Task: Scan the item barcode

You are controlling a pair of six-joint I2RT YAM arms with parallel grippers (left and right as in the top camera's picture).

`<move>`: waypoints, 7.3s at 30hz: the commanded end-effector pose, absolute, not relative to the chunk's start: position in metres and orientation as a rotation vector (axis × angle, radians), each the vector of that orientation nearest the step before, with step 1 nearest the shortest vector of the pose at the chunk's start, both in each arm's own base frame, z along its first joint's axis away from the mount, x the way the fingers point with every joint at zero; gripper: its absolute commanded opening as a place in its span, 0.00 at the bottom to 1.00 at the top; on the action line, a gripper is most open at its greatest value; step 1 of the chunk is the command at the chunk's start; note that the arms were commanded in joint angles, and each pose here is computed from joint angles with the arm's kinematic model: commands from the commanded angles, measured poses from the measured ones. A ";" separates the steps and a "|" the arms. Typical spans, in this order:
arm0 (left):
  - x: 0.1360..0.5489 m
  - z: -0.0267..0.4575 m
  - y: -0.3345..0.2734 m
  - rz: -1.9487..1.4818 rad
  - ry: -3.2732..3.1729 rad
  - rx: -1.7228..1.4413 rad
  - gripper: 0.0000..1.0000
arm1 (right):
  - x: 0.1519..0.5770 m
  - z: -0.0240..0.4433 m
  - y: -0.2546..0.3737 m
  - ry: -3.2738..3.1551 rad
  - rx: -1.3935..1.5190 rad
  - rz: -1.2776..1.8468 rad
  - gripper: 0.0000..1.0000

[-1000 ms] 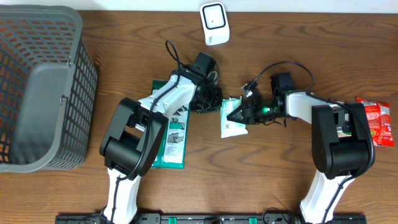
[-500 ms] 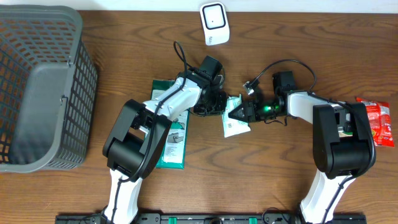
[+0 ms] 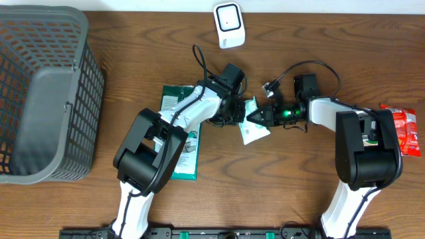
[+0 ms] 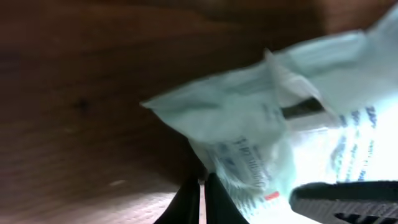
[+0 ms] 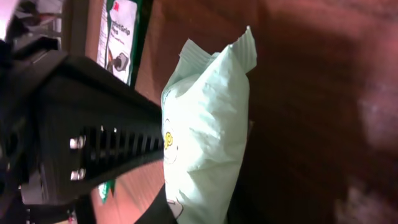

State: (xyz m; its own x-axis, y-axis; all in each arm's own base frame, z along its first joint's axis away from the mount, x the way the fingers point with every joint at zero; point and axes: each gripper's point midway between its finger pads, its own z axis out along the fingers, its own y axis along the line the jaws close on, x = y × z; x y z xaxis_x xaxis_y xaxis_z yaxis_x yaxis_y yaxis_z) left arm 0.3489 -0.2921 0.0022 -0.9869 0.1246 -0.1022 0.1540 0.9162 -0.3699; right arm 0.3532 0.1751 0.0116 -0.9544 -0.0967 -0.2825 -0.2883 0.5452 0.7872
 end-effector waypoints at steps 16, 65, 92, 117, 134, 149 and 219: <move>0.358 0.089 -0.246 -0.728 2.932 0.138 0.24 | 0.335 0.038 0.191 2.562 -0.313 1.531 0.08; 0.356 0.184 -0.279 -1.652 2.492 0.465 0.29 | 0.341 0.178 0.198 2.190 -0.360 1.803 0.09; 0.343 0.205 -0.294 -1.834 2.432 0.495 0.08 | 0.348 0.194 0.181 2.083 -0.387 1.836 0.40; 0.351 0.204 -0.284 -1.822 2.438 0.447 0.08 | 0.324 0.204 0.179 2.008 -0.431 1.999 0.31; 0.342 0.199 -0.282 -1.842 2.504 0.398 0.08 | 0.321 0.202 0.179 2.022 -0.413 2.011 0.28; 0.326 0.192 -0.277 -1.848 2.566 0.403 0.08 | 0.307 0.183 0.194 2.136 -0.418 1.961 0.27; 0.336 0.174 -0.256 -1.655 2.599 0.446 0.74 | 0.318 0.152 0.213 2.214 -0.594 1.644 0.01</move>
State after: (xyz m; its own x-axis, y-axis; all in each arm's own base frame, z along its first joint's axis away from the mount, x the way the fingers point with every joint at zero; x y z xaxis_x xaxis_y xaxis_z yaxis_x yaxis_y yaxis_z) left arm 0.3293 -0.2597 0.1660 -0.9621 0.2368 -0.1353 0.2210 0.3861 -0.8956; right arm 0.3131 0.2137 0.1517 -0.8912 -0.1307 -0.4344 -0.4528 0.2004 0.8688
